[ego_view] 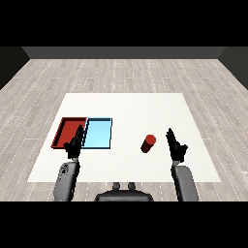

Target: Pick the red can and put it in the red box

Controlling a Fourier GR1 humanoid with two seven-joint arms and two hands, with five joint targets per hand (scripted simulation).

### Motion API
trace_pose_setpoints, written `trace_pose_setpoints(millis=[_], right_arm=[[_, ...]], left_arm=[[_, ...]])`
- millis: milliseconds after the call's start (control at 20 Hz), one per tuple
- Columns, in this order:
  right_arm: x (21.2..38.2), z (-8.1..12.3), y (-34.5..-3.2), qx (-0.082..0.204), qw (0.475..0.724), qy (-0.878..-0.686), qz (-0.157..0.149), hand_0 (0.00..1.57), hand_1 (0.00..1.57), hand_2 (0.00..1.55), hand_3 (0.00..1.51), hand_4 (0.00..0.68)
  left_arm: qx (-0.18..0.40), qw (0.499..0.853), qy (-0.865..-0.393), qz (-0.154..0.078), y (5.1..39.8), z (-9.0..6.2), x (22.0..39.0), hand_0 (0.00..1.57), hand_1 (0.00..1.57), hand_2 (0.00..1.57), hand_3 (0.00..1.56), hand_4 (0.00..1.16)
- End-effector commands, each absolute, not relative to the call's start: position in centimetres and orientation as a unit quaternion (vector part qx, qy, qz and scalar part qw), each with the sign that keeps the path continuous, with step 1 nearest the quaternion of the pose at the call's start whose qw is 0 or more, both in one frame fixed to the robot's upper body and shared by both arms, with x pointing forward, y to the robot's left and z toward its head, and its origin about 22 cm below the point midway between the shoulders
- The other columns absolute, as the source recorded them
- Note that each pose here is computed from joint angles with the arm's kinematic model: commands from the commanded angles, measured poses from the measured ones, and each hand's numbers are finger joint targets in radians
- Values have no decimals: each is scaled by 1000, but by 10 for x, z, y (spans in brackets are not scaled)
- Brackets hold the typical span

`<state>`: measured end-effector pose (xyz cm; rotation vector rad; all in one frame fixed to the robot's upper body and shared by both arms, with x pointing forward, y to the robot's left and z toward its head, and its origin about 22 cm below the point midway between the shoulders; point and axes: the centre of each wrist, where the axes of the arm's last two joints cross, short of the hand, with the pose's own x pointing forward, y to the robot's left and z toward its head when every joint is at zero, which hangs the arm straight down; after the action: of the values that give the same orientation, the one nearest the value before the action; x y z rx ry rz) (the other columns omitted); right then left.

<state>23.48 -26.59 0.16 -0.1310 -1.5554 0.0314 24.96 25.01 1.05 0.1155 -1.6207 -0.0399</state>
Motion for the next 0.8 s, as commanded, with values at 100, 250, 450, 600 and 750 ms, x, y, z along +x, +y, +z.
trace_pose_setpoints(millis=[100,250,450,600,750], right_arm=[[228,3,-314,-41,709,-703,27,0,0,0,0,0],[224,14,-370,-38,703,-709,24,0,0,0,0,0],[220,11,-335,-1,586,-810,10,0,0,0,0,0],[216,15,-376,2,570,-821,9,0,0,0,0,0],[214,-5,-377,6,576,-817,19,0,0,0,0,0]], left_arm=[[44,700,-712,-27,249,9,250,0,0,0,0,0],[36,711,-701,-31,253,-7,255,0,0,0,0,0],[0,529,-849,-1,246,33,257,0,0,0,0,0],[0,536,-844,-1,248,17,244,0,0,0,0,0],[-2,540,-842,-6,250,-2,244,0,0,0,0,0]])
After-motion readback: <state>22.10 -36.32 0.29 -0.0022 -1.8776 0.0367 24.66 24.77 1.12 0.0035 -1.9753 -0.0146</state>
